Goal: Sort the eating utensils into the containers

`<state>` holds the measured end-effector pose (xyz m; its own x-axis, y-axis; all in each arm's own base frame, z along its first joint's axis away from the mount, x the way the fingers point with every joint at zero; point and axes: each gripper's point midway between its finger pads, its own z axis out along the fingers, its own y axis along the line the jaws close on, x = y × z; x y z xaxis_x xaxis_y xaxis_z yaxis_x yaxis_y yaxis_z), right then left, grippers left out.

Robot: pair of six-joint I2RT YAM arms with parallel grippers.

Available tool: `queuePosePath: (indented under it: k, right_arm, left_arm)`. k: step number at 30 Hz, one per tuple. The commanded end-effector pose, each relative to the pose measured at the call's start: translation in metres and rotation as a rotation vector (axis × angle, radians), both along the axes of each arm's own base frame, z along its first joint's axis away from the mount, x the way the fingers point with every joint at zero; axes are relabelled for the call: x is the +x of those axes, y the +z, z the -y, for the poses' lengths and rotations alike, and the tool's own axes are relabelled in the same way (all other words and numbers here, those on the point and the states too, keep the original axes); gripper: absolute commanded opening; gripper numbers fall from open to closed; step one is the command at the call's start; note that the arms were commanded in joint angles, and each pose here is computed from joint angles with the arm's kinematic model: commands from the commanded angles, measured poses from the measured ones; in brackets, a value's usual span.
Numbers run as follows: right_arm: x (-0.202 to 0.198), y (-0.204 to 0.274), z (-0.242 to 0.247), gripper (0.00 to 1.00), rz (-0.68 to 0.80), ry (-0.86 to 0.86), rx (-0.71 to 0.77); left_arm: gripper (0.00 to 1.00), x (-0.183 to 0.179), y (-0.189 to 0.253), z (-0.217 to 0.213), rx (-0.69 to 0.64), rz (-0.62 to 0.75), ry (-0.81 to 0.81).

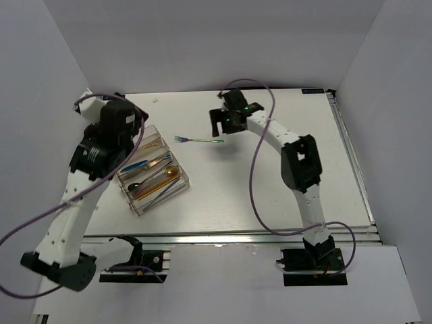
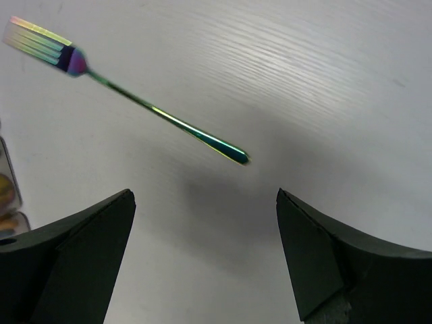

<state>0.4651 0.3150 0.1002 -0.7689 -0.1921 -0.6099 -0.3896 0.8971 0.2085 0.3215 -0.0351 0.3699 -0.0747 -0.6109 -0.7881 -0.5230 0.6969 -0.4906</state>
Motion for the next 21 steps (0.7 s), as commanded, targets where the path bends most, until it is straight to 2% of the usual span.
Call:
queuePosePath:
  k: [1, 2, 3, 6, 7, 12, 16, 21]
  right_arm:
    - [-0.004, 0.011, -0.055, 0.89, 0.18, 0.444, -0.028]
    - [-0.002, 0.008, -0.057, 0.89, 0.225, 0.529, -0.055]
    - [0.006, 0.005, -0.061, 0.89, 0.257, 0.536, -0.055]
    - [0.009, 0.004, -0.069, 0.89, 0.282, 0.613, -0.039]
    - [0.009, -0.009, -0.072, 0.89, 0.261, 0.639, -0.038]
    - [0.013, -0.029, -0.081, 0.87, 0.284, 0.697, -0.051]
    - [0.021, -0.025, -0.092, 0.89, 0.363, 0.734, -0.06]
    - [0.011, -0.053, -0.1, 0.88, 0.319, 0.802, -0.025]
  left_arm:
    - [0.98, 0.003, -0.042, 0.042, -0.002, -0.074, -0.266]
    - [0.98, -0.012, -0.055, 0.046, -0.023, -0.093, -0.317]
    - [0.98, -0.019, -0.062, 0.047, -0.036, -0.103, -0.332]
    - [0.98, -0.04, -0.077, 0.047, -0.049, -0.129, -0.378]
    - [0.98, -0.045, -0.082, 0.046, -0.044, -0.15, -0.383]
    - [0.98, -0.058, -0.076, 0.04, 0.0, -0.171, -0.412]
    - [0.98, -0.065, -0.085, 0.049, -0.008, -0.2, -0.478]
    - [0.98, -0.073, -0.104, 0.057, -0.061, -0.218, -0.508]
